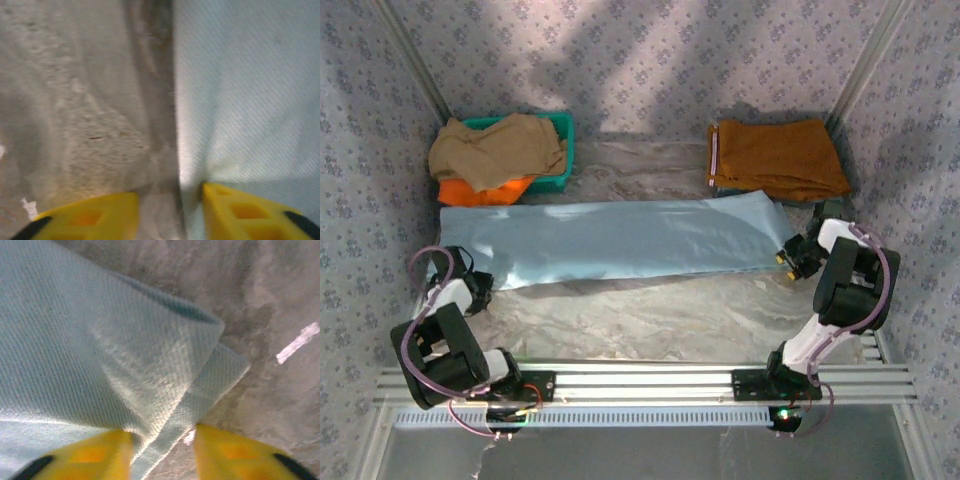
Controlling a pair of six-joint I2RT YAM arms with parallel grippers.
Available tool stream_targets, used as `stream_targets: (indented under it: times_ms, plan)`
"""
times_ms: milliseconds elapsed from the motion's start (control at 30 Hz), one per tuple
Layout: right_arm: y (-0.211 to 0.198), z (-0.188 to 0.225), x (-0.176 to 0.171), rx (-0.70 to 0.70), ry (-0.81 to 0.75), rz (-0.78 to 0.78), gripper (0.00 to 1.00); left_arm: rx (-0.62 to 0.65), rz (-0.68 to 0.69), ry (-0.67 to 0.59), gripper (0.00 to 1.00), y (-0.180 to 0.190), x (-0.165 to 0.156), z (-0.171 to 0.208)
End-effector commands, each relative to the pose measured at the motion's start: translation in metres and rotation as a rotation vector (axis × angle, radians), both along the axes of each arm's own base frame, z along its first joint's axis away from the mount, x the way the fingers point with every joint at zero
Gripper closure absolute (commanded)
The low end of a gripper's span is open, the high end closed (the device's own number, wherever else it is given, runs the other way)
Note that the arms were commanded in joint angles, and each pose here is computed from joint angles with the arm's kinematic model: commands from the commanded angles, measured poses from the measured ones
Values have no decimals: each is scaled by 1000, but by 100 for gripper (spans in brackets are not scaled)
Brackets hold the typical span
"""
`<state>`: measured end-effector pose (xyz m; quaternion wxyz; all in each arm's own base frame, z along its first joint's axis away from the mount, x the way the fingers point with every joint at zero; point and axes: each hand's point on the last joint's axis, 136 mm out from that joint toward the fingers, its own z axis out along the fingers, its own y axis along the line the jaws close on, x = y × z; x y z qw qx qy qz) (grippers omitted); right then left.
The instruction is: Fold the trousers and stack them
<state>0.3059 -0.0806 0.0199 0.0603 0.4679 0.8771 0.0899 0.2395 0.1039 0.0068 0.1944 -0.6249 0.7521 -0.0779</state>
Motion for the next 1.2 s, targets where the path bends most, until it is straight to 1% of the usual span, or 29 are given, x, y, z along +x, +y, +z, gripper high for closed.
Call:
stream_targets:
  times_ms: [0,67,100,200,367,533,633,700,833,867,900,933,967,1067,1100,1133,1167]
  plan:
    - [-9,5,30,-50,-82,12,79,-24,-89,-199,81,-6,52,-3]
    - [-11,10,32,-61,-91,19,88,-4,-107,-211,97,-4,57,2]
    - [-11,13,32,-66,-93,20,90,3,-110,-212,100,-3,57,4]
    - [-13,25,32,-88,-113,18,100,35,-111,-236,100,1,60,14]
    - [-24,52,29,-159,-160,-3,100,94,-78,-267,100,7,53,36]
    - [-32,54,-4,-166,-123,-55,100,115,-34,-233,100,7,32,43]
    - [-35,38,-31,-124,-76,-104,100,84,-26,-214,100,2,24,42]
    - [-34,27,-50,-87,-50,-103,100,66,-30,-204,100,-2,19,45]
    - [-33,17,-79,-76,-19,-142,100,65,-41,-197,100,-8,9,59]
    - [-33,17,-81,-71,-21,-147,94,63,-48,-198,100,-9,8,62]
    - [-31,18,-79,-59,-31,-143,82,54,-54,-195,100,-10,9,64]
    - [-29,22,-75,-48,-40,-133,68,43,-61,-199,100,-12,11,65]
    - [-28,27,-71,-47,-45,-120,58,25,-75,-208,96,-15,15,68]
    - [-24,55,-51,-108,-101,-57,48,-20,-109,-232,43,-22,26,78]
    - [-22,66,-45,-142,-115,-26,44,-15,-115,-234,33,-22,27,84]
    - [-20,76,-37,-181,-130,1,41,-6,-119,-233,27,-21,28,89]
    - [-20,86,-26,-231,-142,41,35,4,-126,-235,24,-20,29,95]
